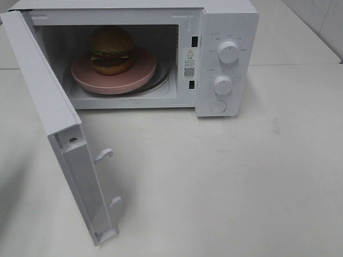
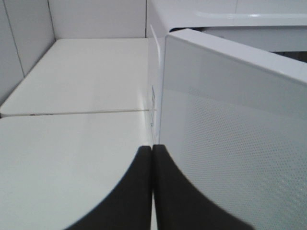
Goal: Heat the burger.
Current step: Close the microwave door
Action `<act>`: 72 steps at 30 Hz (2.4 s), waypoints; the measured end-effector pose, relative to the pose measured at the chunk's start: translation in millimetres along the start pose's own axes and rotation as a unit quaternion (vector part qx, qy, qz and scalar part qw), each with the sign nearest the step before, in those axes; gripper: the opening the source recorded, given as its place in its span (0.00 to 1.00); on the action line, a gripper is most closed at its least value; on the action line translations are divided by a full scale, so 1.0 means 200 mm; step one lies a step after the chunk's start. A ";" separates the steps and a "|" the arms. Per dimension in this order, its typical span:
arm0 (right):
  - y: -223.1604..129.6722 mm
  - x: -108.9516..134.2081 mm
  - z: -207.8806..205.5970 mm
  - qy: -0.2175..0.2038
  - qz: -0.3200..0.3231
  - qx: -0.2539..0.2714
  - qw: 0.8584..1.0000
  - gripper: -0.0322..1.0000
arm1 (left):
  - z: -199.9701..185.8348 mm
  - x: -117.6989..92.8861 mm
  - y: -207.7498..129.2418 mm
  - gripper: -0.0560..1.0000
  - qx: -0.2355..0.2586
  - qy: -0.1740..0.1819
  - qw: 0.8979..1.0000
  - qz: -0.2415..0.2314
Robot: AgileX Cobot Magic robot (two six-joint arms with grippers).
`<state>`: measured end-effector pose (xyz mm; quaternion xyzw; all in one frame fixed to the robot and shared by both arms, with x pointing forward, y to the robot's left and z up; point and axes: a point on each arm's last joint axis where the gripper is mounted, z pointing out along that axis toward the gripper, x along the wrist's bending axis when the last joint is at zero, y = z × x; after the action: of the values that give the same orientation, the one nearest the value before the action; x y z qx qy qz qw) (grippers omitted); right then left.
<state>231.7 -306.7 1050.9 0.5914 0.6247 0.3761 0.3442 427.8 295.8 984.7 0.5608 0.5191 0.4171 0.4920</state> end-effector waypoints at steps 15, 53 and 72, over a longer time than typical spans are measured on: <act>0.00 0.00 0.00 0.000 0.002 0.000 1.000 0.76 | 0.17 -0.17 -0.17 0.05 0.052 -0.105 0.993 0.004; 0.00 0.00 0.00 0.000 0.002 0.000 1.000 0.76 | 0.74 -0.96 -0.01 0.05 0.045 -0.167 0.985 0.001; 0.00 0.00 0.00 0.000 0.002 0.000 1.000 0.76 | 0.93 -1.18 -0.06 0.05 0.130 -0.193 0.971 0.044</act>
<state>231.8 -306.7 1051.0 0.5922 0.6236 0.3770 0.3439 581.9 39.3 952.6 0.7123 0.4391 0.2506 0.4869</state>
